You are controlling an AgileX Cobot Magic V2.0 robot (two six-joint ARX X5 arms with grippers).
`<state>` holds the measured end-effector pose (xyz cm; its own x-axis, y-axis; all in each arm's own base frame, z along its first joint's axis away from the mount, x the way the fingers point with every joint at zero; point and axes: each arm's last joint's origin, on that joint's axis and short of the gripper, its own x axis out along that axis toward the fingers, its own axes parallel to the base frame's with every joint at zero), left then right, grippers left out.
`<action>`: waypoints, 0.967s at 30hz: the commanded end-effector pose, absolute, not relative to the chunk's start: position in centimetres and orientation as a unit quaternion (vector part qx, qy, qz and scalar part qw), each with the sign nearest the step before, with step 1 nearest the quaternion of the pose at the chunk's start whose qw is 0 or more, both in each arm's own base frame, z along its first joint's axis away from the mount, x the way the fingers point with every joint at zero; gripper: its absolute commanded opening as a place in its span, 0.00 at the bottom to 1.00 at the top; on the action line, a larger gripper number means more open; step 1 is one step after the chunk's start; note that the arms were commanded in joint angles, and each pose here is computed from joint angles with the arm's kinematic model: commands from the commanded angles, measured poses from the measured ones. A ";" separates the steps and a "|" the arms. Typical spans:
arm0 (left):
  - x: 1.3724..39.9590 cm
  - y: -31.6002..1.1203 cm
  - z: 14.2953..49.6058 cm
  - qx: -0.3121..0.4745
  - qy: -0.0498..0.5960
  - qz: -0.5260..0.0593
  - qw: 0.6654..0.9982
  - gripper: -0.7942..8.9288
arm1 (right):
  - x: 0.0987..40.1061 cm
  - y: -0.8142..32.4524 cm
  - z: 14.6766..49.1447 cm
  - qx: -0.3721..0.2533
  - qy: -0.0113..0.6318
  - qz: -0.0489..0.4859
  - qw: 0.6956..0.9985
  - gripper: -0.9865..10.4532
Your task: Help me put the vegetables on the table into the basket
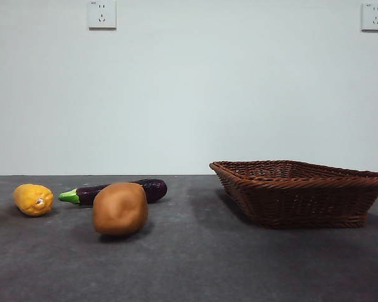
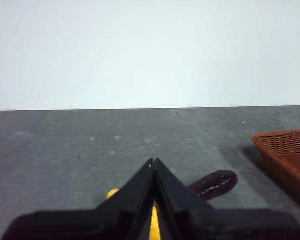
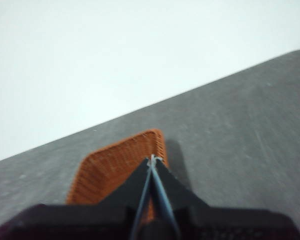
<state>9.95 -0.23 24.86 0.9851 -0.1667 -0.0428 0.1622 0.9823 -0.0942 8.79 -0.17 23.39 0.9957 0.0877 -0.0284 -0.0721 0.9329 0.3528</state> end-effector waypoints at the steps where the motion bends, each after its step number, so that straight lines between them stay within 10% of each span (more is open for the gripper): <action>1: 10.9 -0.4 26.2 -0.077 0.043 -0.114 0.990 0.08 | 9.0 -0.1 25.4 0.183 0.019 0.064 0.981 0.08; 13: 16.6 -1.4 29.3 -0.211 0.174 -0.318 0.908 0.08 | 13.0 0.0 29.4 0.205 0.185 0.103 0.956 0.09; 29: 21.6 -3.5 24.6 -0.279 0.339 -0.370 0.819 0.08 | 18.6 -0.1 32.2 0.279 0.263 0.115 0.917 0.08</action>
